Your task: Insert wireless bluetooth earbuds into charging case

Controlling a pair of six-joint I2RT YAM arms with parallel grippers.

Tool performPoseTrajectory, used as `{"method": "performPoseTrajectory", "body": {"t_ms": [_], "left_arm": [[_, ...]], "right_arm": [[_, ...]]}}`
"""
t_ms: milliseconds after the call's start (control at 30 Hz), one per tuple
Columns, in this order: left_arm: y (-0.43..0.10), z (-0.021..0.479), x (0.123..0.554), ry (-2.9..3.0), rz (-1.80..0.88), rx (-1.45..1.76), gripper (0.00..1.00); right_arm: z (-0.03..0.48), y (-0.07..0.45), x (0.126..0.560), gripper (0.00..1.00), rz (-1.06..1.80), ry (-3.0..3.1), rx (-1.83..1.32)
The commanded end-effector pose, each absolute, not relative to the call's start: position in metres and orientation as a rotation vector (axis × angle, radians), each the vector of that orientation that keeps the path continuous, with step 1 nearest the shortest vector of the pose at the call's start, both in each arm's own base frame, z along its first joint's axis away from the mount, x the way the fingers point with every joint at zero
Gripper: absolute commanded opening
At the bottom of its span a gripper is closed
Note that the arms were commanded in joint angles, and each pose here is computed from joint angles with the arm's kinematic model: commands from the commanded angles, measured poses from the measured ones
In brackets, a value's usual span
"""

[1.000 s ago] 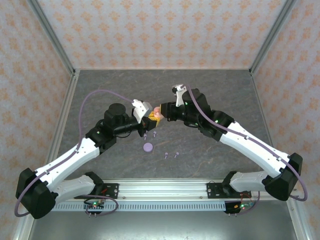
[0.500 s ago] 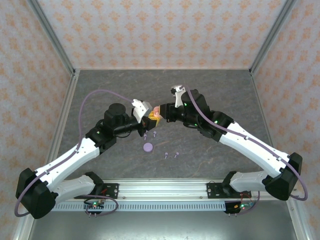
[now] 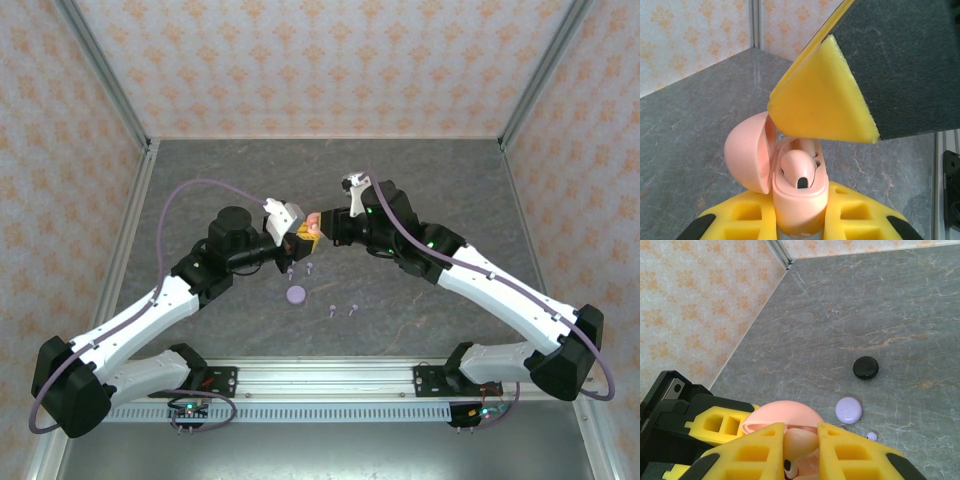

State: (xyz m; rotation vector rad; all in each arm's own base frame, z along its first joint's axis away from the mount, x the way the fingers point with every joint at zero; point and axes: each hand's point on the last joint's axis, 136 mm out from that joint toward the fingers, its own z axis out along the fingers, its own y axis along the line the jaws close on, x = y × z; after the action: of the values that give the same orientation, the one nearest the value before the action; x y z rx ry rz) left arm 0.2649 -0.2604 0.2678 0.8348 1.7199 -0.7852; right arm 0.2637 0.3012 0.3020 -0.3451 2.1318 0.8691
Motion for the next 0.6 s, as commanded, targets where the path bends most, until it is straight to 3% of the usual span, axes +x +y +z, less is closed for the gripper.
{"method": "performPoseTrajectory", "body": {"t_ms": [0, 200, 433, 567], "left_arm": [[-0.262, 0.288, 0.268, 1.665, -0.785, 0.804, 0.02], [-0.262, 0.289, 0.268, 1.662, -0.787, 0.799, 0.02], [-0.261, 0.291, 0.266, 1.653, -0.790, 0.802, 0.02], [-0.261, 0.294, 0.264, 1.639, -0.793, 0.807, 0.02]], "right_arm": [[0.297, 0.306, 0.259, 0.19, 0.888, 2.140, -0.376], [0.299, 0.312, 0.254, 0.23, 0.941, 2.132, -0.395], [0.322, 0.306, 0.256, 0.35, 0.943, 2.059, -0.377], [0.346, 0.298, 0.258, 0.48, 0.924, 2.000, -0.388]]}}
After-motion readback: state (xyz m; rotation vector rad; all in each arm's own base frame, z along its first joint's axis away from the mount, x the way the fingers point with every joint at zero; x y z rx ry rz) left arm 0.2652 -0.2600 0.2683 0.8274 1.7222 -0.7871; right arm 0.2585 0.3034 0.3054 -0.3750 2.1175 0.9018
